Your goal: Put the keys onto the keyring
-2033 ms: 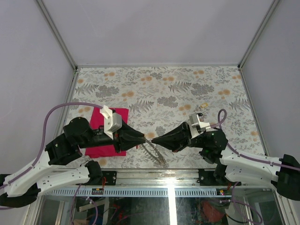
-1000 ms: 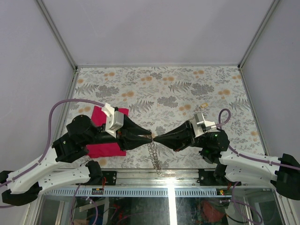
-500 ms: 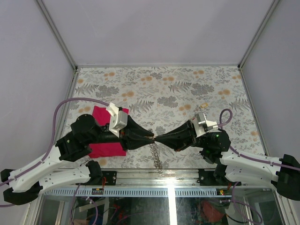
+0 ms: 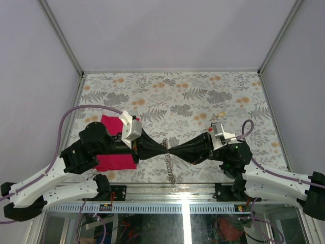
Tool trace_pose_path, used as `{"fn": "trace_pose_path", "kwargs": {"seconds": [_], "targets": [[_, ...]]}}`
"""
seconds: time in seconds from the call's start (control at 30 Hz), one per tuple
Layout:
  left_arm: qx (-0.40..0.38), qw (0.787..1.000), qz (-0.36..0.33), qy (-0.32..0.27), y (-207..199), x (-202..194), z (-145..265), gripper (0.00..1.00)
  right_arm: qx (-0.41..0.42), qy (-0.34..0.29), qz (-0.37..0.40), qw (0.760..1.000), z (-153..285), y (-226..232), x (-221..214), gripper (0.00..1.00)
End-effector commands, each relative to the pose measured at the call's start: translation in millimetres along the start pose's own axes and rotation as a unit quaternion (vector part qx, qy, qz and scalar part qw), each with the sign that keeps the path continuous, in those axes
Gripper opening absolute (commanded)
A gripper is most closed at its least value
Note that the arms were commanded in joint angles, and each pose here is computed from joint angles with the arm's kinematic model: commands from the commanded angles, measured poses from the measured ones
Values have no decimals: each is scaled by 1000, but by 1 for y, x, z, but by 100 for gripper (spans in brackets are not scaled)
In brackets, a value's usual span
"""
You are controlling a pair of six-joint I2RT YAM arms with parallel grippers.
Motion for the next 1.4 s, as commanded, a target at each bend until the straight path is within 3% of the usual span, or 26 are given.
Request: {"fn": "trace_pose_path", "kwargs": {"seconds": [0.0, 0.4, 0.6, 0.9, 1.37], "targets": [[13, 999, -12, 45, 2, 3, 6, 0, -7, -7, 62, 998, 2, 8, 22, 15], [0, 981, 2, 194, 10, -13, 1, 0, -43, 139, 98, 985, 14, 4, 12, 33], [-10, 974, 0, 228, 13, -14, -2, 0, -45, 201, 89, 975, 13, -3, 2, 37], [-17, 971, -3, 239, 14, -13, -3, 0, -46, 229, 89, 968, 15, -7, -5, 35], [-28, 969, 1, 244, 13, -14, -6, 0, -40, 216, 80, 972, 8, -9, -6, 29]]}}
Point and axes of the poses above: each gripper's point midway between its finger pads, its own z axis back along the fingers, its own y axis along the line the jaws close on, x = y × z, the point moved 8 cm from there along z, back along the fingers, and after that the axes turned 8 degrees about -z, right-handed, at the moved point
